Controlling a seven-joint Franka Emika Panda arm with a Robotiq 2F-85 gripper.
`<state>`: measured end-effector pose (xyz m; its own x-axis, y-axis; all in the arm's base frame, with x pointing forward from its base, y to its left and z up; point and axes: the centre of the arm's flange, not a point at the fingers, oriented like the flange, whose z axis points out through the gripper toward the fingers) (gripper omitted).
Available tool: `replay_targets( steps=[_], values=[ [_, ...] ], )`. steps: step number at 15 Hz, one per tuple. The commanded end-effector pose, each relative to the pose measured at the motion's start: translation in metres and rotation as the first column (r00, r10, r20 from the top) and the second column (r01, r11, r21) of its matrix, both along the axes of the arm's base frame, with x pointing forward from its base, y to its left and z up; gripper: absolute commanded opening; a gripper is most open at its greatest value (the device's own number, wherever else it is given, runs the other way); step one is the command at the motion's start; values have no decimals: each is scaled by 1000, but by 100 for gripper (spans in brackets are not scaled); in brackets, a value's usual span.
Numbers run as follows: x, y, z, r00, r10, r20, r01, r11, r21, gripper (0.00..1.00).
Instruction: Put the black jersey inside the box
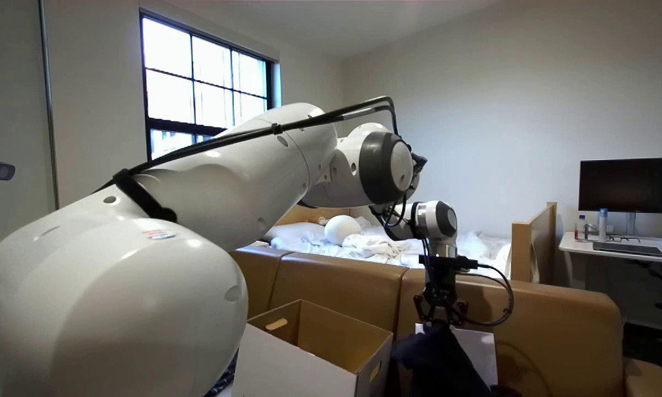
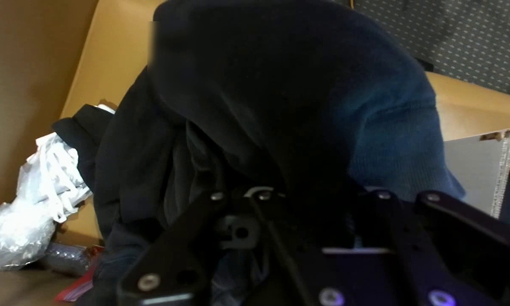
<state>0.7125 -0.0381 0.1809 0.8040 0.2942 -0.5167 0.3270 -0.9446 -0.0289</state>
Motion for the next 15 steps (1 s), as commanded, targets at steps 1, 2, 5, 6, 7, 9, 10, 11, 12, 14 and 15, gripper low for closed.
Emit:
replay_targets(
  steps=[1,2,5,6,7,9,10,11,12,14,15],
  values=[
    [-62,27,50,999,-19,38,20,999,-25,10],
    [-65,35,60,998,-22,56,23,1000,-17,10],
    [-75,51,93,994,-25,110,22,999,33,10],
    [-80,56,103,994,-16,108,13,999,30,10],
    [-88,57,112,995,-6,102,3,1000,30,10],
    [-41,62,92,996,13,83,-16,999,29,10],
    [-45,64,99,996,16,85,-19,999,32,20],
    [-45,65,100,996,17,87,-20,999,33,20],
    [-44,65,96,996,18,83,-20,999,33,20],
    [-43,65,85,997,17,71,-20,999,33,20],
    [-42,65,82,997,17,70,-20,999,33,9]
  ],
)
